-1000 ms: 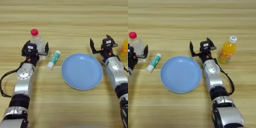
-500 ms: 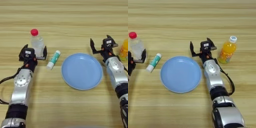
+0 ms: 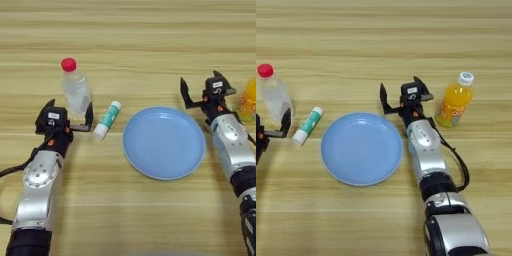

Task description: Move the objects on the table

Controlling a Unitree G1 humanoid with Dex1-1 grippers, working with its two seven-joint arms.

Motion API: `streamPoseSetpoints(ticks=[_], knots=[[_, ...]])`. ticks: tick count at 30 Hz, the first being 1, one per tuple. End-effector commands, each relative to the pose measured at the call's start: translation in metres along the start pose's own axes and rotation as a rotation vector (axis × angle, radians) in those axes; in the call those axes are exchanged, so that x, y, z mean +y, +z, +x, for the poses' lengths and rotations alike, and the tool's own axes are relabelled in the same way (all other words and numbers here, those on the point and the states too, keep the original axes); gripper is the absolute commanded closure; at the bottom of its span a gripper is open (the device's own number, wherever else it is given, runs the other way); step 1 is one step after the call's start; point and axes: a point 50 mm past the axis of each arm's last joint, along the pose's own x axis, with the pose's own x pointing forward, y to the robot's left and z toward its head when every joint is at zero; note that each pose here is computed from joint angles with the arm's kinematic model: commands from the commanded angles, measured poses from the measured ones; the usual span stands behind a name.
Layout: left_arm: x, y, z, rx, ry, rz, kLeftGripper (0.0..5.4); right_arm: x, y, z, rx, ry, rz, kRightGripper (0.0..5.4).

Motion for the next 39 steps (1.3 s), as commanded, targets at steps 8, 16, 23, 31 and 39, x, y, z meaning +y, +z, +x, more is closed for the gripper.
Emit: streamPoseSetpoints(ticks=[8, 16, 23, 31, 39], knots=[[-0.008, 0.003, -0.013, 0.036, -0.062, -0.038, 0.02, -0.001, 0.002, 0.004, 0.003, -0.009, -0.002, 0.00], [-0.017, -0.001, -0.018, 0.075, -0.132, -0.045, 0.02, 0.000, 0.002, 0.005, 0.003, -0.010, -0.002, 0.00], [-0.025, -0.010, -0.020, 0.124, -0.187, 0.001, 0.02, 0.001, 0.002, 0.006, 0.000, -0.011, -0.002, 0.00], [-0.029, -0.021, -0.021, 0.158, -0.206, 0.066, 0.02, 0.002, 0.003, 0.006, -0.002, -0.010, -0.001, 0.00], [-0.027, -0.025, -0.019, 0.167, -0.191, 0.072, 0.02, 0.003, 0.003, 0.006, -0.001, -0.008, -0.001, 0.00]])
